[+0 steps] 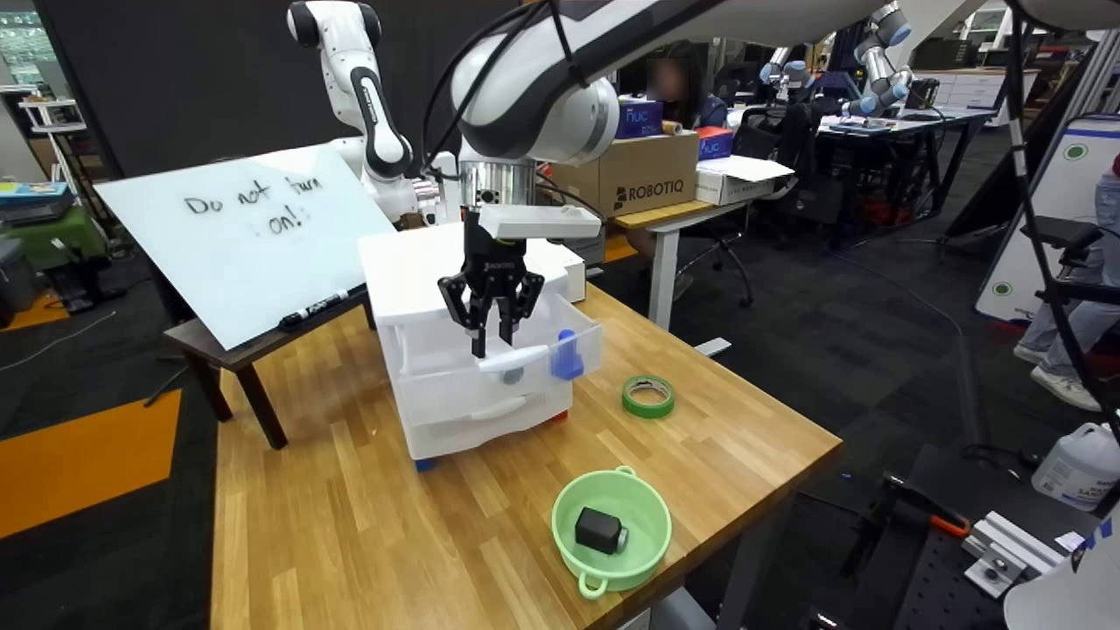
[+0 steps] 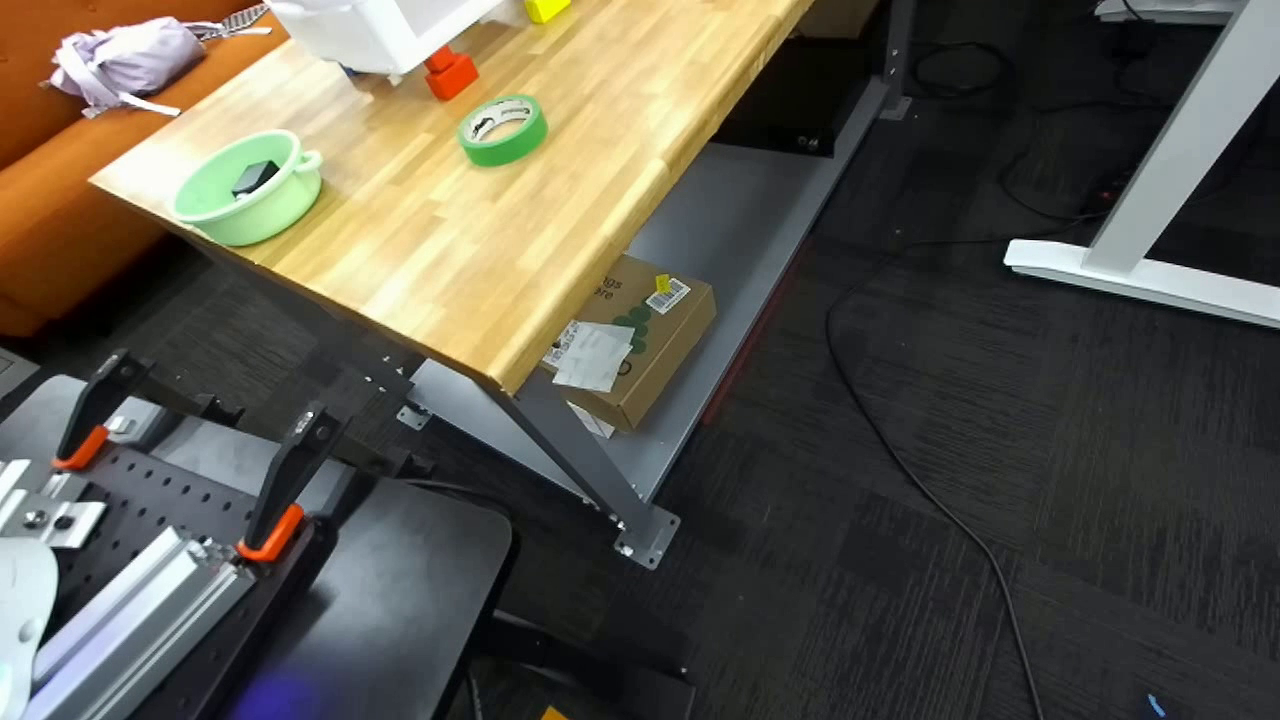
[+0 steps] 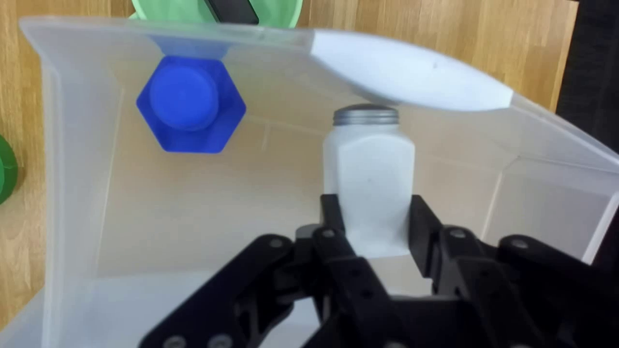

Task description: Take the seasoning bottle out of the open drawer, close it then put the seasoning bottle in the bowl

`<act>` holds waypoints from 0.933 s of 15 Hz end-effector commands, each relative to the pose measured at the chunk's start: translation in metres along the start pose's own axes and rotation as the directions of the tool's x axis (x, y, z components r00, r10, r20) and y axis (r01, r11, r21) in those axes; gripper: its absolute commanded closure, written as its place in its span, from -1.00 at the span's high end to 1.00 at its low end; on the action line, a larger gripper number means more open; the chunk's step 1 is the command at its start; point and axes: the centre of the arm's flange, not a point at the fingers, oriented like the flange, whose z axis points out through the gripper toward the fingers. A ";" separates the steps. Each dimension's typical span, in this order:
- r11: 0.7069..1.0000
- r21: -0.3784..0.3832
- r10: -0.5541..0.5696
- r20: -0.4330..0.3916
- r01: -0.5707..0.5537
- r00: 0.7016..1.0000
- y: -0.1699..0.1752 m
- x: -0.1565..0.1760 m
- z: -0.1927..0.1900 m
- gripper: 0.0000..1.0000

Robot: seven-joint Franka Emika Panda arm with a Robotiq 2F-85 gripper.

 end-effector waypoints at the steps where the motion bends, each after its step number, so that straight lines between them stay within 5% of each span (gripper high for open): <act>1: 1.000 -0.009 -0.021 -0.015 0.021 1.000 -0.001 -0.001 -0.004 -0.77; 8: 0.998 -0.004 -0.057 -0.013 0.057 0.998 -0.010 -0.007 -0.005 -0.77; 14: 0.987 -0.028 -0.161 -0.036 0.160 0.986 -0.069 -0.043 -0.019 -0.77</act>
